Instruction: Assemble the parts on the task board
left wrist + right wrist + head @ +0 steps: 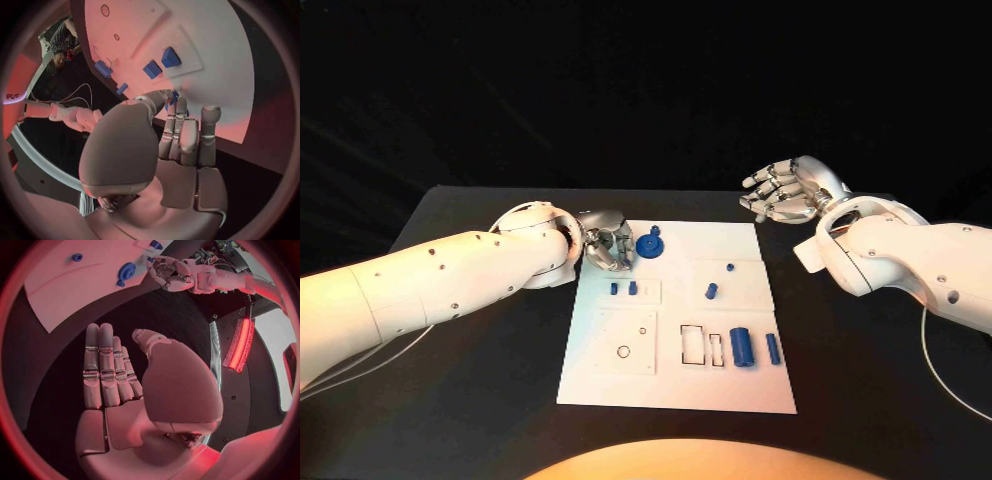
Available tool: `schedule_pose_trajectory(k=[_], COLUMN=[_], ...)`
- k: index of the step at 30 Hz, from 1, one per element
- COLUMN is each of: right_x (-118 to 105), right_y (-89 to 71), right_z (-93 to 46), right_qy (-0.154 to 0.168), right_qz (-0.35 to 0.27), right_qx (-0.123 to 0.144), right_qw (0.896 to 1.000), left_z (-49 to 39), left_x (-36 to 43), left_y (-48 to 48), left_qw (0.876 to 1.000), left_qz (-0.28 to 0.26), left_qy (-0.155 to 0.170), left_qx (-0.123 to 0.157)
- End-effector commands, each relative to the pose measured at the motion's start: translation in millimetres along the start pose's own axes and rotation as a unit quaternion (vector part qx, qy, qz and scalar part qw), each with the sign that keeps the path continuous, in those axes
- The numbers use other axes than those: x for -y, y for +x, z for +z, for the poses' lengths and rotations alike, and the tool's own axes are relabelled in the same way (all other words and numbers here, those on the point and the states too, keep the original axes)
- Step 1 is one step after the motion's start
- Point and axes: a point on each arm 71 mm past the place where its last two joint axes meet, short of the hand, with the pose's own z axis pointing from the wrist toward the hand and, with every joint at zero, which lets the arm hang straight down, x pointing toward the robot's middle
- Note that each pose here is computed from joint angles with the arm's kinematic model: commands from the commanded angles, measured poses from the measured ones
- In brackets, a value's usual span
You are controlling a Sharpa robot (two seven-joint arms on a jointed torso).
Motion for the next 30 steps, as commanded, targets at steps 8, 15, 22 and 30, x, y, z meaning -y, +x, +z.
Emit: schedule_pose_trajectory(k=[8, 15, 22, 30], right_x=[-0.9, -1.0, -0.9, -0.7], right_y=[1.8, 2.1, 2.2, 2.4], right_z=[-0.3, -0.2, -0.2, -0.2], right_qy=[-0.005, -0.005, -0.005, -0.005], right_qz=[-0.002, -0.002, -0.002, -0.002], right_qx=[-0.007, -0.007, -0.008, -0.008], right_qw=[1.000, 1.000, 1.000, 1.000], left_z=[3.0, 3.7, 3.7, 3.6], left_x=[-0.5, 0.4, 0.6, 1.2], left_y=[3.1, 4.5, 5.7, 6.7], left_qw=[1.000, 1.000, 1.000, 1.000], left_qz=[0.001, 0.000, -0.001, -0.002], left_qy=[-0.002, -0.001, -0.001, 0.000], left_qx=[-0.017, -0.024, -0.028, -0.031])
